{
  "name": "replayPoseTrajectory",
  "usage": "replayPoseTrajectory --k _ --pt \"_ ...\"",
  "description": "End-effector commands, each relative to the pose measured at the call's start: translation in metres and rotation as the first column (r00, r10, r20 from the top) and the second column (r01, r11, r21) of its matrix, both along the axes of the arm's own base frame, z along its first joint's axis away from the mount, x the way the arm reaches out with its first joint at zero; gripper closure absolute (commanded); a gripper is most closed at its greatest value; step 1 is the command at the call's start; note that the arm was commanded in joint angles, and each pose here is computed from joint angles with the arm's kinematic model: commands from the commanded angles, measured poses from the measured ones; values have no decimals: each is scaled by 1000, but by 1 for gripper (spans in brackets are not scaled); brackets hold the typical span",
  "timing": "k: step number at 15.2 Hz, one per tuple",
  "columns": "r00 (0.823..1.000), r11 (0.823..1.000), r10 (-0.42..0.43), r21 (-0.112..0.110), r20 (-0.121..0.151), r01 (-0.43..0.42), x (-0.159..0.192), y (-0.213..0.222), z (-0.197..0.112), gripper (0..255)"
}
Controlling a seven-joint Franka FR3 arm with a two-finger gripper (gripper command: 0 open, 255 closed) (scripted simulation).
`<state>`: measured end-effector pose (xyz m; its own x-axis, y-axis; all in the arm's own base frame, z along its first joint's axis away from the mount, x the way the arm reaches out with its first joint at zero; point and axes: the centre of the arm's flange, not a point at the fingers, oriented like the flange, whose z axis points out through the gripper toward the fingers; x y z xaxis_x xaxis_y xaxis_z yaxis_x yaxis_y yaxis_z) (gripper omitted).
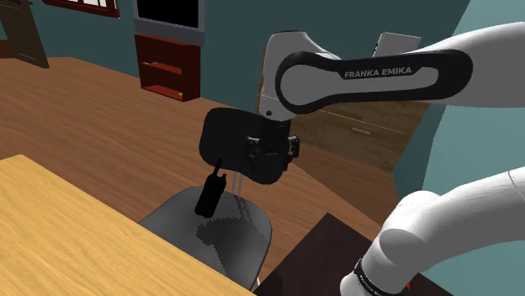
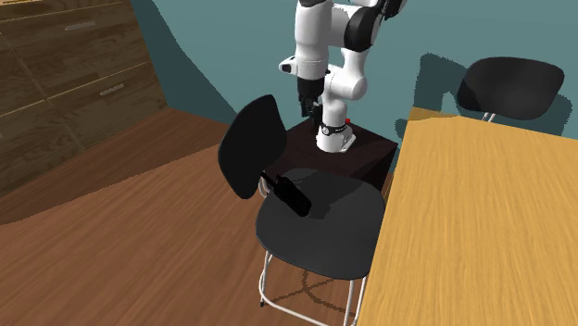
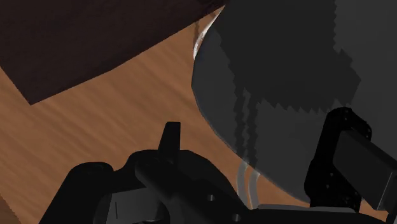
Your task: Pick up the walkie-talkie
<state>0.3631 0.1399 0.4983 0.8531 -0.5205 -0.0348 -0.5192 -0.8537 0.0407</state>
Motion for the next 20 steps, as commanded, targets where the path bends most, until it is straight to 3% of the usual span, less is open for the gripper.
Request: replayPoseTrajectory --k 1,4,7,10,14,15,20 --pt "996 996 -84 -29 21 85 15 16 -14 0" --pt "979 977 -198 -70 53 201 46 37 -32 0" --pt "948 943 -307 -108 90 315 78 53 -49 0" --pt "903 894 -409 -140 130 426 113 64 -67 0" --pt "824 807 -534 -175 189 563 161 71 -89 0" --pt "814 796 -547 -178 196 578 167 71 -91 0" --pt "814 796 -547 -178 196 578 167 71 -118 0"
